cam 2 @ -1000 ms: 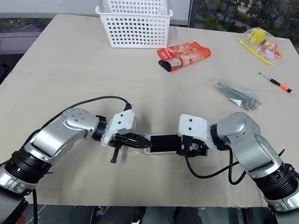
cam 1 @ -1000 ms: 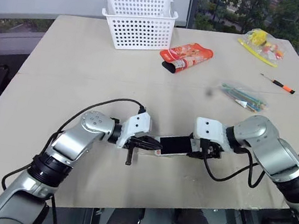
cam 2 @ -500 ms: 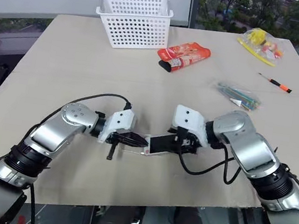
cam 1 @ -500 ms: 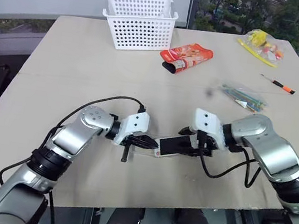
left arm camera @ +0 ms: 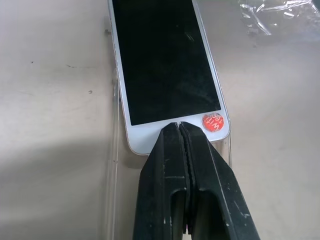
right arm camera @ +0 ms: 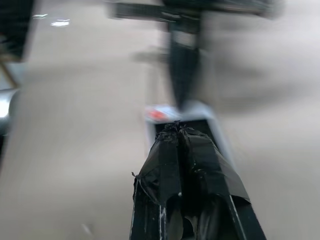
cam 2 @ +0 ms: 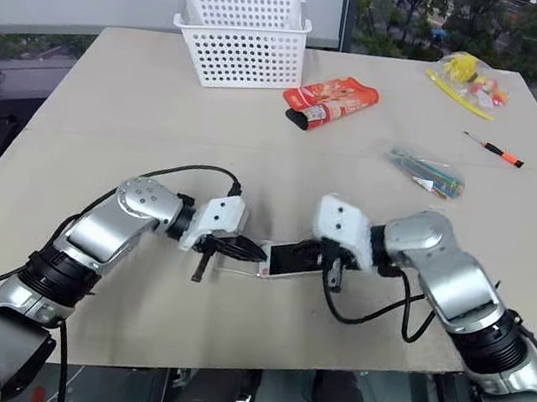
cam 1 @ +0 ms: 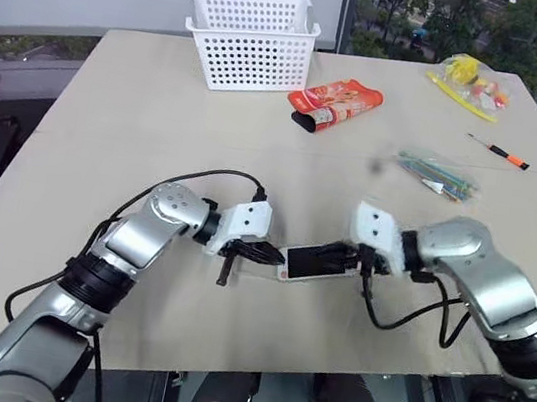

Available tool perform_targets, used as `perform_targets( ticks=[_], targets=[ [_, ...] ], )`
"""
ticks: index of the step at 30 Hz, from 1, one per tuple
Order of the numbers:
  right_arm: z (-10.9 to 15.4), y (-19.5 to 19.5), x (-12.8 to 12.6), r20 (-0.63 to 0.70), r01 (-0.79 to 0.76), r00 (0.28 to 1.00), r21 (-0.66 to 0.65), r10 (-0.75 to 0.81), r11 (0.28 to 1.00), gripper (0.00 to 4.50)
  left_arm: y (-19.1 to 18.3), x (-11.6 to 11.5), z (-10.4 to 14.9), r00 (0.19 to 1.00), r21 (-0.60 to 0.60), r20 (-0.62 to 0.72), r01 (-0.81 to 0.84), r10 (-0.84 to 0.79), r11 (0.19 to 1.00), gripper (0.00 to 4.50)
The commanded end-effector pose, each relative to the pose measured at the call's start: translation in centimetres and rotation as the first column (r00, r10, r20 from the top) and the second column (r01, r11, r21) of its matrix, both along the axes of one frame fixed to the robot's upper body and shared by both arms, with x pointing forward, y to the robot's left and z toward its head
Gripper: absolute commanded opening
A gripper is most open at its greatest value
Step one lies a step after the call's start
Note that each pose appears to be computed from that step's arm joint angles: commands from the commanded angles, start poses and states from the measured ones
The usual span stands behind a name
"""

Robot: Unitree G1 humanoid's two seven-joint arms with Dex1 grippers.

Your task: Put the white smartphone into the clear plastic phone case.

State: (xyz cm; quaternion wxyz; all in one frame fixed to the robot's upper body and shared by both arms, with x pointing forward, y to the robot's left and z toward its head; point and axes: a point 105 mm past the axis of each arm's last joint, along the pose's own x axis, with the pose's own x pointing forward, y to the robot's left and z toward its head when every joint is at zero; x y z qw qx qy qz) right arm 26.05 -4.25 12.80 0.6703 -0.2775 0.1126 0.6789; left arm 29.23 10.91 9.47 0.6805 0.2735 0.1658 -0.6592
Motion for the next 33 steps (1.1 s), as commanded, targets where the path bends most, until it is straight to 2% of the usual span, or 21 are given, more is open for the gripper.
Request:
perform_targets(
  ticks=[1, 7, 11, 18, 22, 27, 30, 33],
  targets=[
    [0.4, 0.4, -0.1, 0.028, -0.054, 0.998, 0.017, 0.054, 0.998, 0.05, 0.6, -0.1, -2.1, 0.999, 0.077, -0.038, -0.021, 0.024, 0.997, 0.0],
    [-0.8, 1.1, 0.1, -0.032, -0.073, 0.997, -0.028, 0.072, 0.997, 0.05, 0.3, 0.0, -1.9, 0.999, 0.072, -0.026, -0.018, 0.02, 0.997, 0.0],
    [-1.4, 0.6, 1.1, -0.006, -0.027, 1.0, -0.078, 0.027, 0.997, 0.05, 0.3, 0.0, -1.7, 1.0, 0.069, -0.022, -0.017, 0.019, 0.997, 0.0],
    [1.3, -1.1, 2.2, 0.008, 0.074, 0.997, -0.006, -0.074, 0.997, 0.05, -0.2, -0.2, -1.3, 1.0, 0.058, -0.004, 0.006, -0.006, 0.998, 0.0],
    [3.5, -4.8, 2.2, -0.025, 0.176, 0.984, 0.011, -0.176, 0.984, 0.05, -0.9, 0.4, 1.2, 0.999, -0.024, 0.043, -0.002, 0.003, 1.0, 0.0],
    [3.6, -9.2, 2.0, -0.034, 0.287, 0.957, -0.057, -0.29, 0.956, 0.05, -0.6, 1.5, 6.0, 0.992, -0.141, 0.103, -0.059, 0.074, 0.988, 0.0],
    [3.2, -10.8, 2.1, -0.038, 0.333, 0.941, -0.095, -0.338, 0.938, 0.05, 0.5, 1.8, 7.7, 0.985, -0.153, 0.122, -0.1, 0.119, 0.983, 0.0],
    [2.5, -11.5, 2.0, -0.048, 0.349, 0.932, -0.138, -0.358, 0.927, 0.05, 2.3, 1.8, 7.9, 0.978, -0.112, 0.127, -0.149, 0.163, 0.982, 0.0]
  ],
)
